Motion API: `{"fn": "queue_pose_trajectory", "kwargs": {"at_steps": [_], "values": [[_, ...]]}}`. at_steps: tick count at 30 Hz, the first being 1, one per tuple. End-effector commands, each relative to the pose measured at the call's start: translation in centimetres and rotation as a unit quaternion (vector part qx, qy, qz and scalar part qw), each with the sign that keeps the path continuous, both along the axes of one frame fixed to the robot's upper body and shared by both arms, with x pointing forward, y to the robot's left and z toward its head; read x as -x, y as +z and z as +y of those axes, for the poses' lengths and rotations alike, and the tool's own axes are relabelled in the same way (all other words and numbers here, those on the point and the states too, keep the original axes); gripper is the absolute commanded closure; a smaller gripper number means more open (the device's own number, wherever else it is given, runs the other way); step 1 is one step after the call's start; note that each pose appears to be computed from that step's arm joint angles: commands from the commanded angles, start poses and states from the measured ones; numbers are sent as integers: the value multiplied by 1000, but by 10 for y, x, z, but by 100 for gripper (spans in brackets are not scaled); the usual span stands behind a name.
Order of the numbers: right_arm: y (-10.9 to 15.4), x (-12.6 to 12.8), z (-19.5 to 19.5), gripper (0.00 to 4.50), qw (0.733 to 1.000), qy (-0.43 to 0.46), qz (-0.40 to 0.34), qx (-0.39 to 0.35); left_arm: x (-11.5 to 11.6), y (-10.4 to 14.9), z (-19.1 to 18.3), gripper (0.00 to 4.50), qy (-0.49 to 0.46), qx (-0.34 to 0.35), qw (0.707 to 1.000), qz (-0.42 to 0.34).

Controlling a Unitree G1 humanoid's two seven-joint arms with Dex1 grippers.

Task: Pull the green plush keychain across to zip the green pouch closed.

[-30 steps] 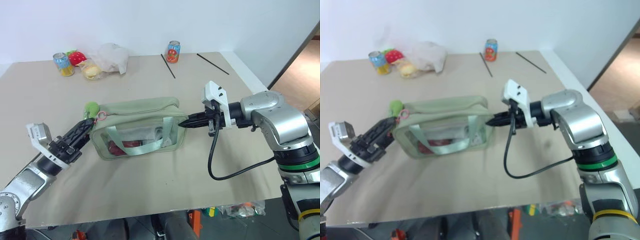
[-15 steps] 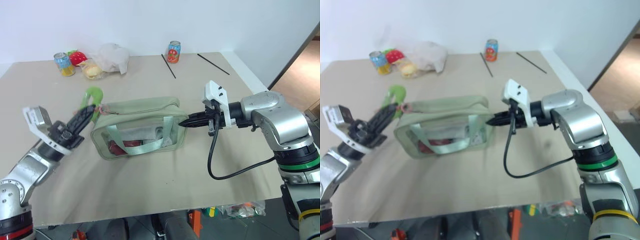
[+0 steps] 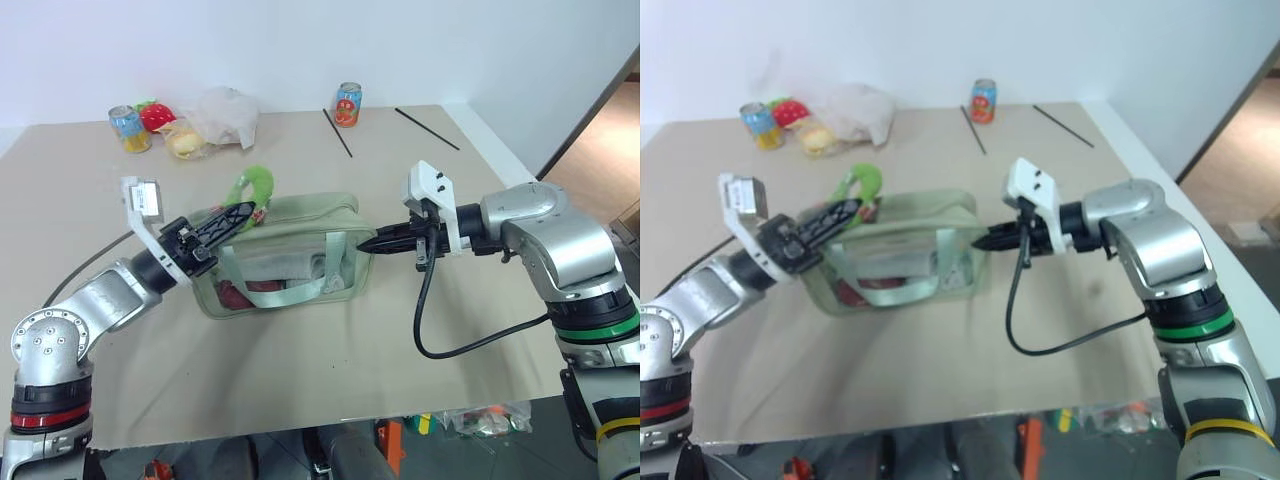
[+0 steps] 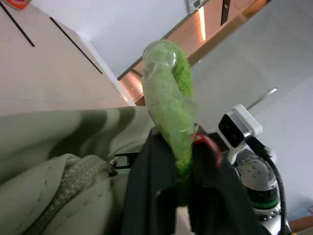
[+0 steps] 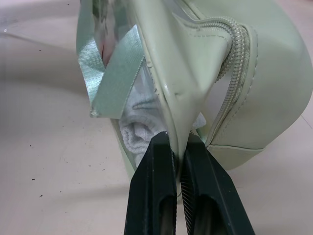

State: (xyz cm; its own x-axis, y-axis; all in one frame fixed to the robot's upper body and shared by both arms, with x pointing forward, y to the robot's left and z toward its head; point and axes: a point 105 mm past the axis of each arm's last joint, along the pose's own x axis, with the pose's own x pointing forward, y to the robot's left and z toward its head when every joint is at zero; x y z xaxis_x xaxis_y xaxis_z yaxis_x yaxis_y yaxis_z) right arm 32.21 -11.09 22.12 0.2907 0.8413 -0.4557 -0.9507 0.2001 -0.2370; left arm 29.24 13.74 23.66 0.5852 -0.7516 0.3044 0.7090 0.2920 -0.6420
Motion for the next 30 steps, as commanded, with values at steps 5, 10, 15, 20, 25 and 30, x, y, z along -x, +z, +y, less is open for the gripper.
{"fn": "queue_pose_trajectory", "kwargs": {"at_steps": [5,10,15,20,25,30], "values": [[8,5,0,450,1000,1,-20,-5,9,20,10,135,-6,6,999,-33],[8,5,1,450,1000,3,-19,-6,28,34,29,135,-11,7,998,-67],[8,4,2,450,1000,6,-19,-6,42,37,77,135,40,-35,995,-82],[8,2,3,450,1000,10,-20,-5,54,26,98,135,56,-101,990,-86],[9,2,3,450,1000,13,-20,-4,70,1,88,135,12,-182,979,-92],[9,2,3,450,1000,13,-20,-4,74,-25,76,135,-26,-223,971,-83]]}}
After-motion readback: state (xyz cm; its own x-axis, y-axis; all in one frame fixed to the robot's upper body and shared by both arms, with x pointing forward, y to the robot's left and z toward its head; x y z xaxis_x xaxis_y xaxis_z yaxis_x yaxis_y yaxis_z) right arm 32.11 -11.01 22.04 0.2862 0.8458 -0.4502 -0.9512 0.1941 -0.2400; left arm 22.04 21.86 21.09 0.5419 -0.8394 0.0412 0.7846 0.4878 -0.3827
